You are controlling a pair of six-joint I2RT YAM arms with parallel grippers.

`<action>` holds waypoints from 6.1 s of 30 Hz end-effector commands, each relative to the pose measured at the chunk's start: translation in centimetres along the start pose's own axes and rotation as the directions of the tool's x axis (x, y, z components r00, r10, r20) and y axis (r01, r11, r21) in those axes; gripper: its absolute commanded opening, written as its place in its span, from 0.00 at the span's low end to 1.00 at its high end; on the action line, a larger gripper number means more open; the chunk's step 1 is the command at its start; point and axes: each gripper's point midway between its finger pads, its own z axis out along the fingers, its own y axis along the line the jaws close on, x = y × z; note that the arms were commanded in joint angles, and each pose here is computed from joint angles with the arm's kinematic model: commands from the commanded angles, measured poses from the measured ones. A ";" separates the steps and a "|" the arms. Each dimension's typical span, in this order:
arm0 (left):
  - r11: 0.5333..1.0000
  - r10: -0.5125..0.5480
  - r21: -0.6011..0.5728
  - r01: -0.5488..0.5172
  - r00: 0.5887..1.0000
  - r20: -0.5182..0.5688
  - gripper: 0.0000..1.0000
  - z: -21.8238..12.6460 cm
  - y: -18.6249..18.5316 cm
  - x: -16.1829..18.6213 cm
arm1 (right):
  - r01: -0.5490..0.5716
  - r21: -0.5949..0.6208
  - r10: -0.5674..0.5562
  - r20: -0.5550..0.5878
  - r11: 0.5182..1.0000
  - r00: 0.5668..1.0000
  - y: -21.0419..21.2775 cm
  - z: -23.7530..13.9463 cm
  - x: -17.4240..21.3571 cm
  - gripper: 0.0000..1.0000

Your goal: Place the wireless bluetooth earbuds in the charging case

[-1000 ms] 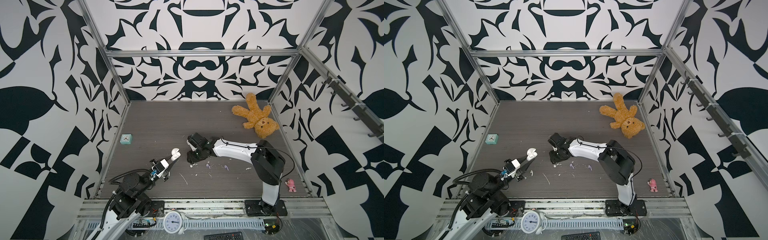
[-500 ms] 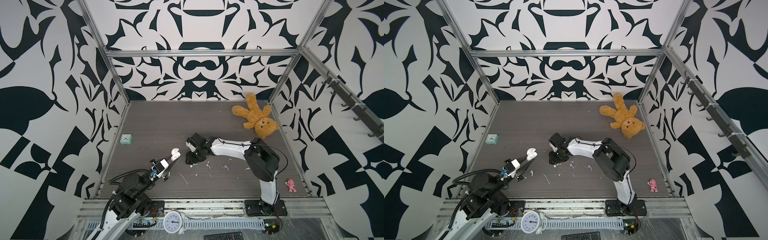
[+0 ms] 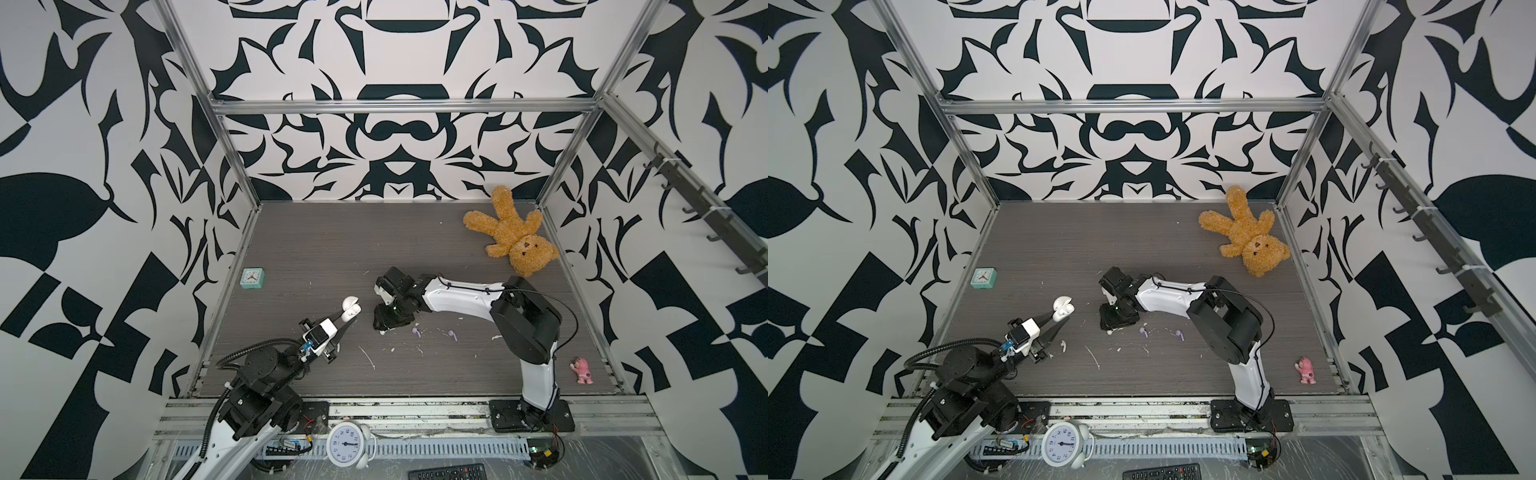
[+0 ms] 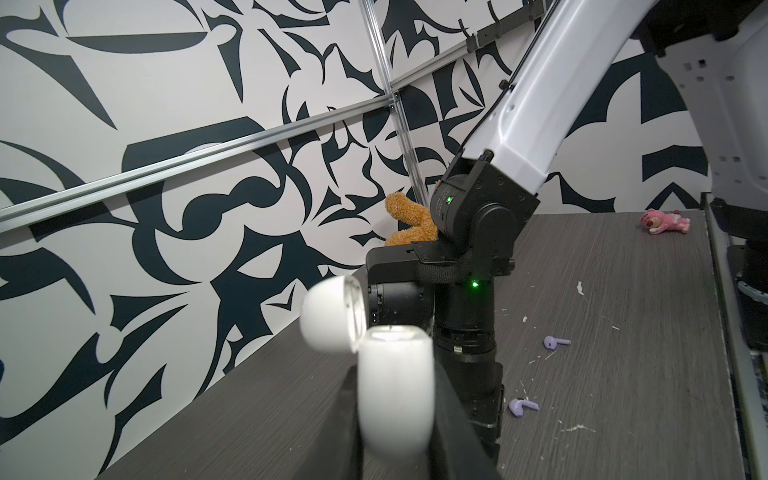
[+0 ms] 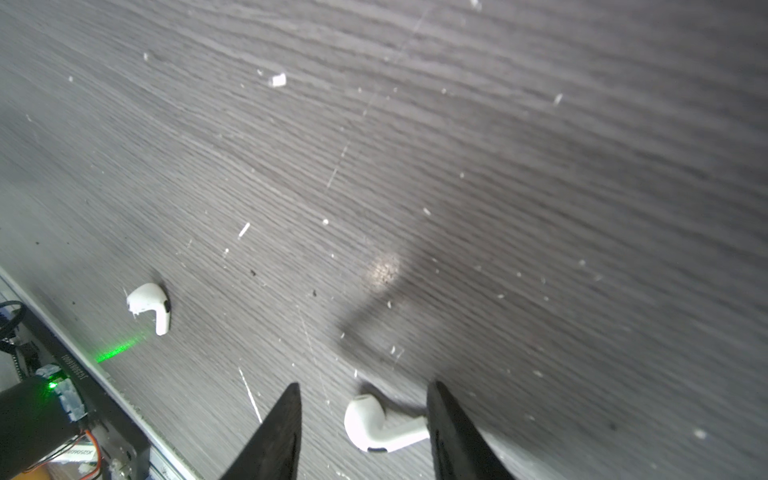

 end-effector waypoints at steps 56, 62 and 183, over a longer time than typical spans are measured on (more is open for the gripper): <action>1.000 0.019 0.010 -0.019 0.999 0.043 0.00 -0.4 -0.3 -0.8 | -0.070 0.311 0.069 0.013 0.948 0.998 1.2 -3.6 0.8 0.53; 1.000 0.019 0.009 -0.020 0.999 0.042 0.00 -0.4 -0.3 -0.8 | -0.066 0.341 0.063 0.019 0.938 0.998 0.8 -2.9 0.2 0.48; 1.000 -0.005 0.028 0.005 1.000 0.003 0.00 0.3 -0.5 0.1 | -0.016 -0.016 0.022 0.423 1.000 0.906 5.2 -13.1 -3.2 0.20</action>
